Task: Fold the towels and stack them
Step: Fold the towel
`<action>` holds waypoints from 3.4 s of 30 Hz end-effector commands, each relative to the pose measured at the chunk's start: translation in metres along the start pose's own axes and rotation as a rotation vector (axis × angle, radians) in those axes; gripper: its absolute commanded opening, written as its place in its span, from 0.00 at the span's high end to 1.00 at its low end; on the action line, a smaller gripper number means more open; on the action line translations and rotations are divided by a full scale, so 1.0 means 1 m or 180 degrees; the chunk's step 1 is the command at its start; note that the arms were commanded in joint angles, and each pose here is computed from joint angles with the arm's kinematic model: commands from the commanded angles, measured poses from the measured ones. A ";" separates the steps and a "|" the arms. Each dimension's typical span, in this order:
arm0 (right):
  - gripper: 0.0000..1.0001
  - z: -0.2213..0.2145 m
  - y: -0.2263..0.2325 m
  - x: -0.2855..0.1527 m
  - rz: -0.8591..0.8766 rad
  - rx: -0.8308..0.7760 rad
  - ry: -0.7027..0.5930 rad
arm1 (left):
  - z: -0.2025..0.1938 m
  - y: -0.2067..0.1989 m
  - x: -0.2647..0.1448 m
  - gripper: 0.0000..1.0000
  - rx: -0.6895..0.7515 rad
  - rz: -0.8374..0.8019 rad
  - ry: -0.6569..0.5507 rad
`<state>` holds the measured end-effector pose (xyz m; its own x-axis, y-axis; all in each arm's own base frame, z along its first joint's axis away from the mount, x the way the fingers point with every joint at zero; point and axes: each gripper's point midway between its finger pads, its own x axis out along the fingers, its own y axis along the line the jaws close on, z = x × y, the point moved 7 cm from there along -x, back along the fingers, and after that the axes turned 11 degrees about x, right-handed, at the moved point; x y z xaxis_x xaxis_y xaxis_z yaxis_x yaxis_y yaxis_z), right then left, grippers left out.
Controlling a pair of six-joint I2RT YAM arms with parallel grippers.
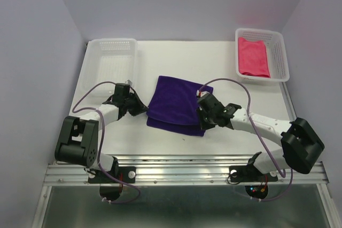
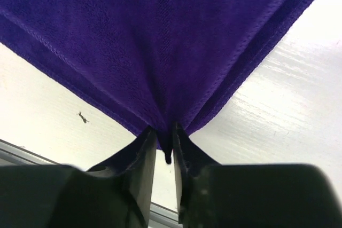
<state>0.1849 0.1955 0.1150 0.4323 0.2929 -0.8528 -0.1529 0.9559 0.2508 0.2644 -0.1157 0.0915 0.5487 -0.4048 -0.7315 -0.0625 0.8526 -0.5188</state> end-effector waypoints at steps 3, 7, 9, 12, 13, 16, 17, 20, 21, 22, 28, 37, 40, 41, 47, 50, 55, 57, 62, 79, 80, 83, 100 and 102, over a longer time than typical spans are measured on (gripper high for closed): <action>0.64 -0.013 0.001 0.003 0.0048 0.0032 0.0050 | -0.007 0.005 0.003 1.00 0.0117 0.0113 0.0060; 0.56 -0.019 -0.001 0.000 0.0031 0.0040 0.0097 | -0.014 0.001 0.001 0.84 0.0150 0.0121 0.0118; 0.50 -0.023 -0.002 -0.003 0.0058 0.0046 0.0132 | -0.016 -0.004 -0.002 0.72 0.0177 0.0098 0.0121; 0.45 -0.022 -0.003 -0.012 0.0105 0.0124 0.0040 | -0.014 -0.015 -0.012 0.56 0.0213 0.0100 0.0043; 0.43 -0.018 -0.001 -0.018 0.0137 0.0155 -0.0066 | -0.012 -0.015 -0.018 0.44 0.0208 0.0192 -0.0021; 0.35 -0.007 0.003 -0.028 0.0176 0.0232 -0.0257 | 0.000 -0.019 -0.030 0.11 0.0235 0.0368 -0.0225; 0.33 -0.002 0.004 -0.032 0.0185 0.0300 -0.0340 | 0.001 -0.018 -0.033 0.02 0.0225 0.0449 -0.0239; 0.08 0.015 0.006 -0.040 0.0086 0.0452 -0.0642 | 0.018 -0.023 -0.041 0.01 0.0230 0.0546 -0.0463; 0.00 0.019 0.006 -0.041 0.0036 0.0490 -0.0728 | 0.027 -0.031 -0.043 0.01 0.0259 0.0492 -0.0546; 0.00 0.025 0.003 -0.042 -0.0064 0.0523 -0.0854 | 0.031 -0.033 -0.041 0.01 0.0302 0.0496 -0.0544; 0.00 0.062 0.004 -0.046 -0.0268 0.0719 -0.1369 | 0.066 -0.072 -0.024 0.01 0.0705 0.0330 -0.0648; 0.00 0.119 -0.035 -0.024 -0.0407 0.1028 -0.1431 | 0.121 -0.102 0.030 0.01 0.1200 0.0425 -0.0575; 0.00 0.126 -0.042 -0.013 -0.0495 0.1028 -0.1401 | 0.134 -0.108 0.054 0.04 0.1285 0.0399 -0.0495; 0.00 0.131 -0.047 -0.009 -0.0532 0.1042 -0.1396 | 0.141 -0.115 0.056 0.04 0.1300 0.0354 -0.0530; 0.00 0.147 -0.056 0.007 -0.0449 0.1061 -0.1324 | 0.152 -0.099 0.093 0.14 0.1346 0.0770 -0.0419; 0.00 0.155 -0.066 0.017 -0.0475 0.1109 -0.1271 | 0.153 -0.093 0.103 0.23 0.1353 0.0873 -0.0397; 0.02 0.160 -0.075 0.031 -0.0450 0.1148 -0.1170 | 0.149 -0.084 0.118 0.31 0.1360 0.0892 -0.0298; 0.03 0.163 -0.078 0.039 -0.0451 0.1155 -0.1123 | 0.150 -0.082 0.120 0.31 0.1348 0.0902 -0.0293; 0.07 0.172 -0.085 0.053 -0.0520 0.1174 -0.1081 | 0.148 -0.079 0.131 0.37 0.1333 0.0880 -0.0239; 0.38 0.203 -0.098 0.085 -0.0619 0.1197 -0.1045 | 0.140 -0.078 0.151 0.78 0.1443 0.0781 -0.0101; 0.40 0.202 -0.098 0.086 -0.0607 0.1187 -0.1037 | 0.140 -0.078 0.151 0.82 0.1438 0.0779 -0.0106; 0.54 0.199 -0.101 0.094 -0.0589 0.1185 -0.0995 | 0.139 -0.076 0.151 1.00 0.1423 0.0797 -0.0088; 0.99 0.209 -0.095 0.069 -0.0284 0.0453 -0.1125 | 0.144 -0.087 0.110 1.00 0.1310 0.0558 -0.0548; 0.99 0.202 -0.093 0.065 -0.0174 0.0340 -0.1130 | 0.146 -0.092 0.100 1.00 0.1298 0.0496 -0.0646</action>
<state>0.4070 0.1301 0.0919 0.6370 0.1293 -0.7600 0.0884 0.9671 0.2386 0.4463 -0.1881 0.0856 0.6264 -0.1917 -0.7556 0.1477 0.9809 -0.1265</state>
